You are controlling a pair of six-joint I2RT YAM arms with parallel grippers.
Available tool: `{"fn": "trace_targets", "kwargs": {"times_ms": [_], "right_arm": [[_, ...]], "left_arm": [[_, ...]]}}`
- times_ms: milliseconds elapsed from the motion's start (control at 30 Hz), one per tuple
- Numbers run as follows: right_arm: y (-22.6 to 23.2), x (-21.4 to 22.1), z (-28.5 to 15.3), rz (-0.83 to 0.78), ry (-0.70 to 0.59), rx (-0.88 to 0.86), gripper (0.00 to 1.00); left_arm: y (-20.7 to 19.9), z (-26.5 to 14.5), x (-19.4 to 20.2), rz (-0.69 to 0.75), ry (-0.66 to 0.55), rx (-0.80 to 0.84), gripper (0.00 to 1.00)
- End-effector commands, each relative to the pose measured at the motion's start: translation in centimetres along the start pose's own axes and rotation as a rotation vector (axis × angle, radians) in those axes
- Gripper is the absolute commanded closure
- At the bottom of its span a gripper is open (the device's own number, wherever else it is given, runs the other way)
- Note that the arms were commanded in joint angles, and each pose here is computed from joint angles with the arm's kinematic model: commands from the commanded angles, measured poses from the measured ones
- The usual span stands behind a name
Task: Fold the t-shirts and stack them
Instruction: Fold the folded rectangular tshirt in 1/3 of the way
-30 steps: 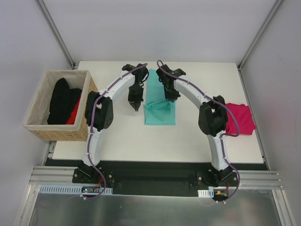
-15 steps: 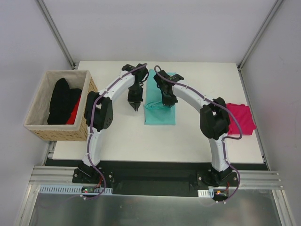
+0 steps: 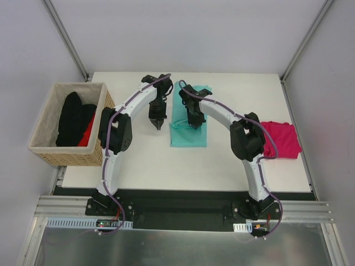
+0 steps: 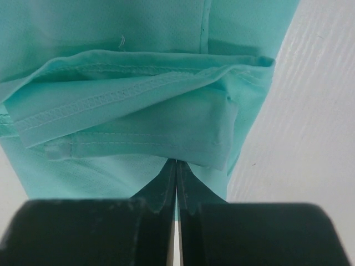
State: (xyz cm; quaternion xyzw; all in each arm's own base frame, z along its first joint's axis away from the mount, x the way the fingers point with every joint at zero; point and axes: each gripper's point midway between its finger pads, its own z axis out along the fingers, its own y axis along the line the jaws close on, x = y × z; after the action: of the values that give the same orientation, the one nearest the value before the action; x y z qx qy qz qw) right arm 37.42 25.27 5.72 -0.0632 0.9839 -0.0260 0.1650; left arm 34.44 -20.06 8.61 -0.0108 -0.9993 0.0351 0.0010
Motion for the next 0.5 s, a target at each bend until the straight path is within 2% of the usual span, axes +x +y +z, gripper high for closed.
{"fn": "trace_targets", "kwargs": {"times_ms": [0,267,467], "right_arm": [[1.1,-1.1,-0.5,0.0,-0.023,-0.043,0.99],[1.4,-3.4,0.3,-0.001,-0.048,-0.046,0.99],[-0.2,-5.9,0.5,0.038,-0.084,-0.039,0.99]], "left_arm": [[1.3,-2.6,0.2,-0.029,-0.038,-0.015,0.92],[1.6,-2.5,0.2,-0.038,-0.03,-0.021,0.92],[2.0,-2.6,0.0,-0.041,-0.027,-0.026,0.92]]}}
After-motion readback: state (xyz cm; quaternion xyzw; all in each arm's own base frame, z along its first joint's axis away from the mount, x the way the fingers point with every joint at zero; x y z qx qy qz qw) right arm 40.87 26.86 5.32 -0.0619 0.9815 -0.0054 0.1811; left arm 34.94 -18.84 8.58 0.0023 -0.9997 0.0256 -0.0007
